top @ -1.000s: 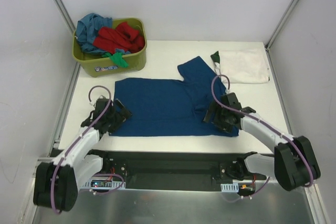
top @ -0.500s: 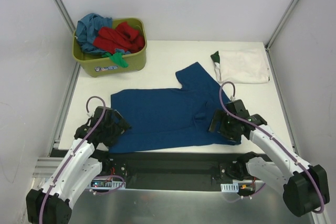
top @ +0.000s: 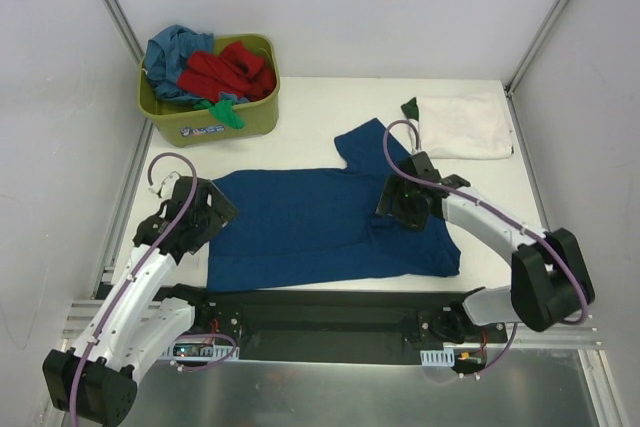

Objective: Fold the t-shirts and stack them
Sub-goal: Fold the flattened tshirt in 1/3 of the way

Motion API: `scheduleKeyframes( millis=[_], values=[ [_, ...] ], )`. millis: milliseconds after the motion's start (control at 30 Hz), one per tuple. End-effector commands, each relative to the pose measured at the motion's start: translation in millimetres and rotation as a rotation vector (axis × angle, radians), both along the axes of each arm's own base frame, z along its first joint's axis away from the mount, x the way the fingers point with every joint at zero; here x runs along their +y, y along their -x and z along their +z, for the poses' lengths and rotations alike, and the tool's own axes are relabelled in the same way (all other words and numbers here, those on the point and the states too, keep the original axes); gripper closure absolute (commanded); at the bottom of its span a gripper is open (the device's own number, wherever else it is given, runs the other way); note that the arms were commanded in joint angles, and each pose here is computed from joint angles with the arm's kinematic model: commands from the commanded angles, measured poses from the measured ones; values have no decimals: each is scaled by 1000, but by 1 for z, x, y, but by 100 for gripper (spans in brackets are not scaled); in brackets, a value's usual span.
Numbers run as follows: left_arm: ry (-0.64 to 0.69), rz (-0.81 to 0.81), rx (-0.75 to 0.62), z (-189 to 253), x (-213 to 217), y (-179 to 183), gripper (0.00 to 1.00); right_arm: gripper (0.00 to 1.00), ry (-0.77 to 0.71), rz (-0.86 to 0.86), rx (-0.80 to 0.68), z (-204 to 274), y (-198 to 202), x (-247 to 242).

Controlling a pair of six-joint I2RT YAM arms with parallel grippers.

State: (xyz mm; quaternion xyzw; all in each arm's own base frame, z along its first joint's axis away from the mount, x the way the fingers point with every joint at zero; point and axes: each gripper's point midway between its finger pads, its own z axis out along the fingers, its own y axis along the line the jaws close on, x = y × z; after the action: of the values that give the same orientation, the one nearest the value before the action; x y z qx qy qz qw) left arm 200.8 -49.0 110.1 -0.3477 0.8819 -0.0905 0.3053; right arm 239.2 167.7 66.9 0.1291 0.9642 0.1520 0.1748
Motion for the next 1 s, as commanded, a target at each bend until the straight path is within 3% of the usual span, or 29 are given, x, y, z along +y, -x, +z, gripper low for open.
scheduleKeyframes(
  millis=[0, 100, 167, 267, 367, 500, 667, 767, 800, 833, 900, 967],
  values=[
    [-82, 20, -11, 8, 13, -3, 1, 31, 0, -46, -12, 1, -24, 13],
    [-88, 28, -7, 7, 15, -3, 0, 46, 22, -46, 15, -8, -32, 16],
    [-94, 32, -4, 6, 16, -3, 1, 67, 68, -51, 4, -13, -39, 14],
    [-98, 35, -7, 7, 17, -4, 1, 87, 133, -37, -29, -10, -52, 14],
    [-100, 36, -7, 7, 17, -4, 1, 98, 161, 4, -59, -7, -65, 21],
    [-100, 36, -6, 6, 17, -3, 0, 99, 120, 91, -81, -4, -77, 45],
    [-95, 35, -14, 8, 17, -3, 1, 83, 151, 274, -70, -2, -79, 79],
    [-96, 35, -20, 9, 17, -3, 1, 65, 201, 348, -44, -8, -69, 88],
    [-96, 36, -18, 8, 18, -3, 1, 47, 203, 366, -48, -6, -67, 93],
    [-96, 35, -20, 9, 17, -3, 1, 37, 208, 371, -50, -5, -65, 94],
    [-96, 37, -17, 8, 18, -3, 1, 27, 218, 388, -65, -2, -62, 95],
    [-94, 33, -7, 7, 16, -3, 1, 22, 221, 387, -102, 11, -60, 93]
  ],
)
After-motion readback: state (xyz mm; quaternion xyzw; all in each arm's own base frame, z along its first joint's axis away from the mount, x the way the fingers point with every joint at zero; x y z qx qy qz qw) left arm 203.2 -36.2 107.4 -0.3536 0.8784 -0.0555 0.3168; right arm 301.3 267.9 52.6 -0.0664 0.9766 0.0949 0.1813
